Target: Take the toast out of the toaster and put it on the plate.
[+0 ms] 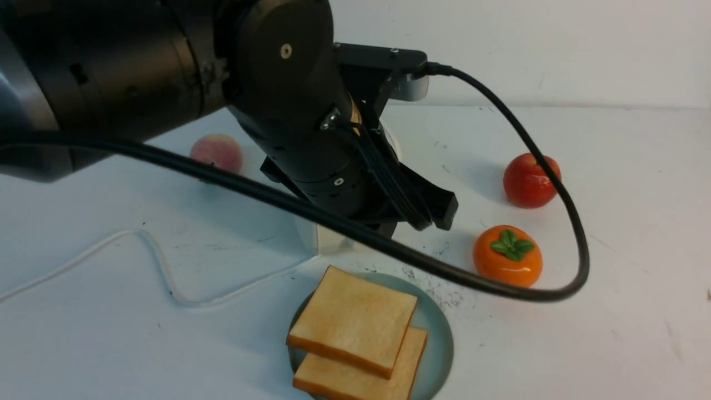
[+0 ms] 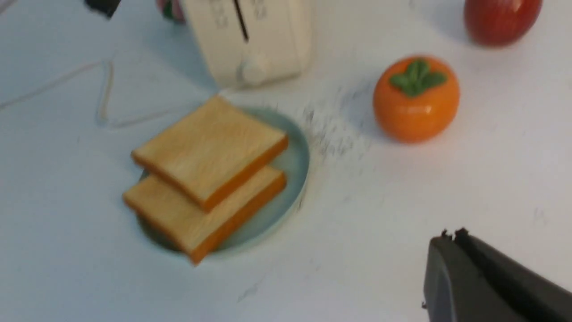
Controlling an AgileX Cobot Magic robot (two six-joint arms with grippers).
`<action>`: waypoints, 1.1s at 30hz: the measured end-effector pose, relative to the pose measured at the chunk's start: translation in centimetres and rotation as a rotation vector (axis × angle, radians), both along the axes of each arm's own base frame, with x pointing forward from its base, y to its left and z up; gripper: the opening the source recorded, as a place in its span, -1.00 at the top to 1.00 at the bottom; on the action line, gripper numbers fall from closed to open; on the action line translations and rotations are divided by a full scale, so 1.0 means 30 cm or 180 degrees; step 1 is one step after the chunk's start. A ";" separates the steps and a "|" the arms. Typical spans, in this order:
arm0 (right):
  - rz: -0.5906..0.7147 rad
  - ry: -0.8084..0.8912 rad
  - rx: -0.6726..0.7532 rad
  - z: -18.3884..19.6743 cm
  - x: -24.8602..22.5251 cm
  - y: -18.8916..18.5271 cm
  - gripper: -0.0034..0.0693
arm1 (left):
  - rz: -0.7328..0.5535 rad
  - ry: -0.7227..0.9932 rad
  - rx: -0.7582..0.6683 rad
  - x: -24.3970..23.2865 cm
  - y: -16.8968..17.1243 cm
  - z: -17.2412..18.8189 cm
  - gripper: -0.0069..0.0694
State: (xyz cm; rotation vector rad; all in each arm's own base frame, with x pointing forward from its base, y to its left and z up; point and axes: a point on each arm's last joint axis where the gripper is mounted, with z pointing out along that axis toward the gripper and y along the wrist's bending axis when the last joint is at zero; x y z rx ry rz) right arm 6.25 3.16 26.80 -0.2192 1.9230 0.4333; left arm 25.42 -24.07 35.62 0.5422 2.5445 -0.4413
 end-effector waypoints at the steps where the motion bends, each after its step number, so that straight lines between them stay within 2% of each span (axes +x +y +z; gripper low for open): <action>1: -0.0059 -0.0128 0.0044 -0.007 0.011 -0.002 0.95 | 0.0000 0.0002 0.0002 0.000 0.000 0.000 0.86; 6: -0.0201 -0.0360 0.0117 -0.052 0.035 -0.008 0.94 | -0.0001 0.0016 0.0015 -0.001 0.001 -0.001 0.86; 12: -0.0202 -0.0219 0.0069 -0.104 0.036 -0.008 0.93 | 0.0001 -0.0034 0.0069 0.003 0.005 -0.001 0.86; 27: -0.0148 -0.0062 0.0019 -0.119 0.027 -0.006 0.91 | 0.0002 -0.0025 0.0293 0.012 0.014 -0.023 0.86; 33: -0.0278 -0.0503 -0.0101 -0.134 -0.018 -0.035 0.90 | 0.0001 -0.0019 0.0313 0.019 0.009 -0.034 0.86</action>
